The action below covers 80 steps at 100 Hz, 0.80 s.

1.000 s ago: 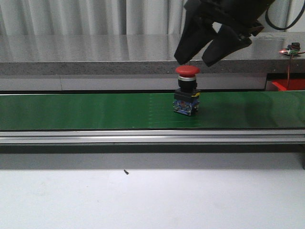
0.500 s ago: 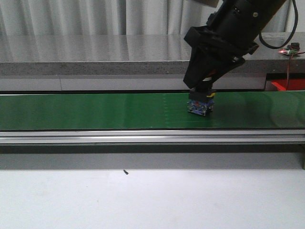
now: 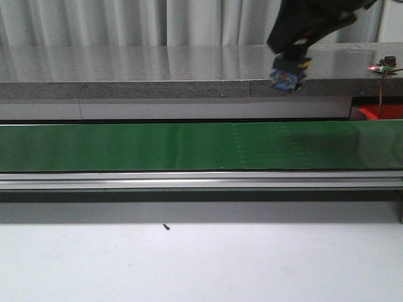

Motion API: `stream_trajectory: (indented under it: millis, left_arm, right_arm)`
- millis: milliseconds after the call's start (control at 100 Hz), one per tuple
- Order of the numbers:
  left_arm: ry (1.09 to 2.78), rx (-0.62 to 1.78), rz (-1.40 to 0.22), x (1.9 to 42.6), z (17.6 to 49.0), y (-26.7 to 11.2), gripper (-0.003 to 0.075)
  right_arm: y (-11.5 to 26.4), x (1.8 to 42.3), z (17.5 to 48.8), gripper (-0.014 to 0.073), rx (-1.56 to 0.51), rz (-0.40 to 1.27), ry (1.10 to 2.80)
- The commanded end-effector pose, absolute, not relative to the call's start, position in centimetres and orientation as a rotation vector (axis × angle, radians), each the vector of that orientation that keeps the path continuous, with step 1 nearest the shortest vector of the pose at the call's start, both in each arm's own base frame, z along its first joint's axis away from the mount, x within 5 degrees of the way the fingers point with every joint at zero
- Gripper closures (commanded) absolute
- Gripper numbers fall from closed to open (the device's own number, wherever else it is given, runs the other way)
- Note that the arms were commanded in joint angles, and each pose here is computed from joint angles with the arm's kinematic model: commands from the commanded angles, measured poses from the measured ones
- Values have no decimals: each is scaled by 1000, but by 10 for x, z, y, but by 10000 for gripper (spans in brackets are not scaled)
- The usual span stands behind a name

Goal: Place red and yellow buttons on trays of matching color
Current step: 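Carry the red button over the red tray, lower it and release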

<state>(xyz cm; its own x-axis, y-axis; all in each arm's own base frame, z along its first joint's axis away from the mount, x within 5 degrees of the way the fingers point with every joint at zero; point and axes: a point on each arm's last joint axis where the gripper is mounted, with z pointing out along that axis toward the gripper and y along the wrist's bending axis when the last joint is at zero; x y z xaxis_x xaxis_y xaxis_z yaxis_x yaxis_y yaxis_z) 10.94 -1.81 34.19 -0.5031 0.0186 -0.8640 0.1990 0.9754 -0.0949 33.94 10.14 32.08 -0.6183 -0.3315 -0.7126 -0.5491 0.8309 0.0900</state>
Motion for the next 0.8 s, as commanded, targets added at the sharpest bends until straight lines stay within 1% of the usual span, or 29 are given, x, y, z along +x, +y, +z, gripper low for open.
stream_trajectory:
  millis: [0,110,170,260,320,400,530,640,690,790]
  left_arm:
    - [2001,130,-229,112,355,-18,740]
    - [2001,130,-229,112,355,-18,740]
    - [2001,130,-229,112,355,-18,740]
    - [2001,130,-229,112,355,-18,740]
    - [2001,130,-229,112,355,-18,740]
    - [2001,130,-229,112,355,-18,740]
    - [2001,130,-229,112,355,-18,740]
    - [2001,130,-229,112,355,-18,740]
    - [2001,130,-229,112,355,-18,740]
    - [2001,130,-229,112,355,-18,740]
  right_arm:
    - [76,327,365,575,-551,352,2166]
    - [42,318,379,575,-457,295,2163]
    - [18,314,385,575,-374,245,2164]
    - [-16,307,392,575,-231,121,2178]
    - [-31,304,393,575,-137,57,2186]
    - [-58,301,392,575,24,-29,2200]
    - [-85,299,390,575,178,-119,2187]
    - [-103,302,387,575,293,-136,2151]
    - [-112,307,381,575,341,-135,2151]
    - [-123,320,363,575,372,-134,2182]
